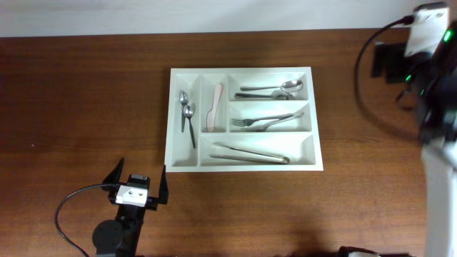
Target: Pack container
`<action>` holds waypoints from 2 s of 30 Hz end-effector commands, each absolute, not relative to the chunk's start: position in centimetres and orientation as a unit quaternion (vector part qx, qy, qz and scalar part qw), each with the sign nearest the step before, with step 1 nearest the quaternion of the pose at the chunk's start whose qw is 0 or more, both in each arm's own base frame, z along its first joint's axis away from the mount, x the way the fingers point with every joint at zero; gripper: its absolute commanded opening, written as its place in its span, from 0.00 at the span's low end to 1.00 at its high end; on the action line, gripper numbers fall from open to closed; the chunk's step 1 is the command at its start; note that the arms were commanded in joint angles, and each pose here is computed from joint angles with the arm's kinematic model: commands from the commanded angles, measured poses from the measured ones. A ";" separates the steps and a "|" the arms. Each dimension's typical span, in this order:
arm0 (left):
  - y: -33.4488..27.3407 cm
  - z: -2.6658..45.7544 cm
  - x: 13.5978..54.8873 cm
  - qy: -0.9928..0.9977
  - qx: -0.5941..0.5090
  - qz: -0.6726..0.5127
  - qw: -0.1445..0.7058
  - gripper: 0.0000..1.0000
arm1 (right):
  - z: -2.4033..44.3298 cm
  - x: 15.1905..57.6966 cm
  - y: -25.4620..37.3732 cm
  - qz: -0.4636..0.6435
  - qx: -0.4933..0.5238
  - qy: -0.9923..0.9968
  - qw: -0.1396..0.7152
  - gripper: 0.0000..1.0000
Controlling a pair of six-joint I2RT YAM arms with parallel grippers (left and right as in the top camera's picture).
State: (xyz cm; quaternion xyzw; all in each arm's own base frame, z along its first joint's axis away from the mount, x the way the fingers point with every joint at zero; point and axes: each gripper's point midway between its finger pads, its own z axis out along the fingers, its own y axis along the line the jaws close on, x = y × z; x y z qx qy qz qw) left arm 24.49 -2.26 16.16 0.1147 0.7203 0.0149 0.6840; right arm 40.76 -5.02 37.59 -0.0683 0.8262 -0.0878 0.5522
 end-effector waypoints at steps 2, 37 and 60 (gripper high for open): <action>-1.9 16.0 24.5 0.722 0.104 0.017 0.684 0.99 | 38.2 36.8 1.1 -0.045 -0.133 0.773 0.619 0.99; -1.9 16.0 24.5 0.722 0.104 0.017 0.684 0.99 | 27.9 22.6 2.0 -0.067 -0.129 0.628 0.765 0.99; -1.9 16.0 24.5 0.722 0.104 0.017 0.684 0.99 | 21.3 24.3 2.1 -0.065 -0.131 0.637 0.757 0.99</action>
